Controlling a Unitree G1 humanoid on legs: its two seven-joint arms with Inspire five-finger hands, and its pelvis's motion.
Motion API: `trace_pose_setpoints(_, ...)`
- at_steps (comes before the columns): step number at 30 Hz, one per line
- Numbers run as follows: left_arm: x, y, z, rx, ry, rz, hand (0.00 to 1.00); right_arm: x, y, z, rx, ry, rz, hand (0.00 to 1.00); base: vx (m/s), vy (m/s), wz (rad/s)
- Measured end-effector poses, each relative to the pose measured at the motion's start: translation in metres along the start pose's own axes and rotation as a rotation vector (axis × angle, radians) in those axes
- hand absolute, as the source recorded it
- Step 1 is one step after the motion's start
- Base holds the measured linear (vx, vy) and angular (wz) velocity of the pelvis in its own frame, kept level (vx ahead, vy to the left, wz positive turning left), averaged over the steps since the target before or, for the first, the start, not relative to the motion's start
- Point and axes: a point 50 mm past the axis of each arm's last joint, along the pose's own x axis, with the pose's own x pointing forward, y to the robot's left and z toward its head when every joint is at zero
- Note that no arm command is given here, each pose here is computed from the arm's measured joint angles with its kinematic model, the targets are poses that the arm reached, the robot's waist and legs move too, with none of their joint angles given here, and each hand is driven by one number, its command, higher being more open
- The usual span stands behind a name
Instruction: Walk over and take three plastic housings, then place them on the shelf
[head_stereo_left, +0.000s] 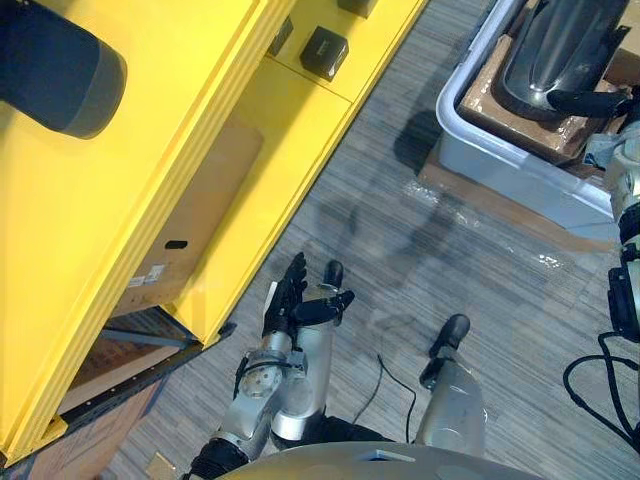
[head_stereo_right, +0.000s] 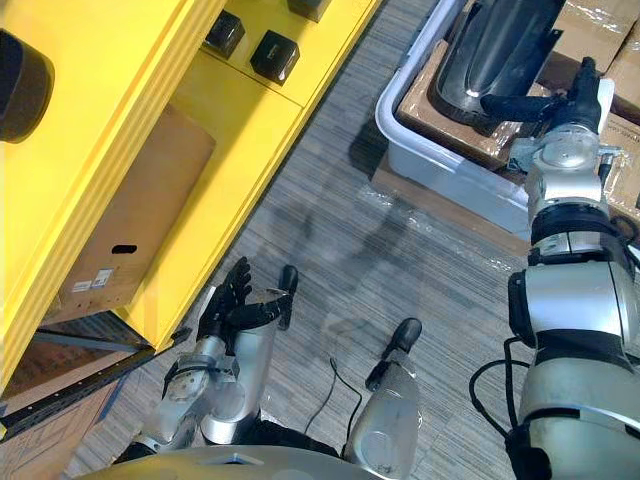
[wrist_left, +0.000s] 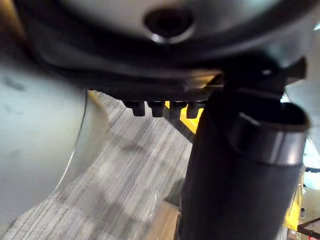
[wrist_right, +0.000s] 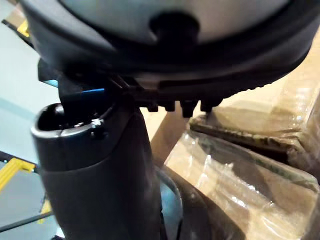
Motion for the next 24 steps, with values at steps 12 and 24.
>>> trace_pose_setpoints(12, 0.005, -0.009, 0.001, -0.032, 0.005, 0.014, 1.00, 0.002, -0.044, -0.015, 0.036, 0.220, -0.139, 0.00, -0.01, -0.002, 0.05)
trace_pose_setpoints(24, 0.001, -0.003, -0.006, 0.011, 0.020, 0.067, 1.00, -0.002, -0.017, -0.036, 0.095, 0.291, -0.123, 0.00, 0.00, -0.027, -0.01)
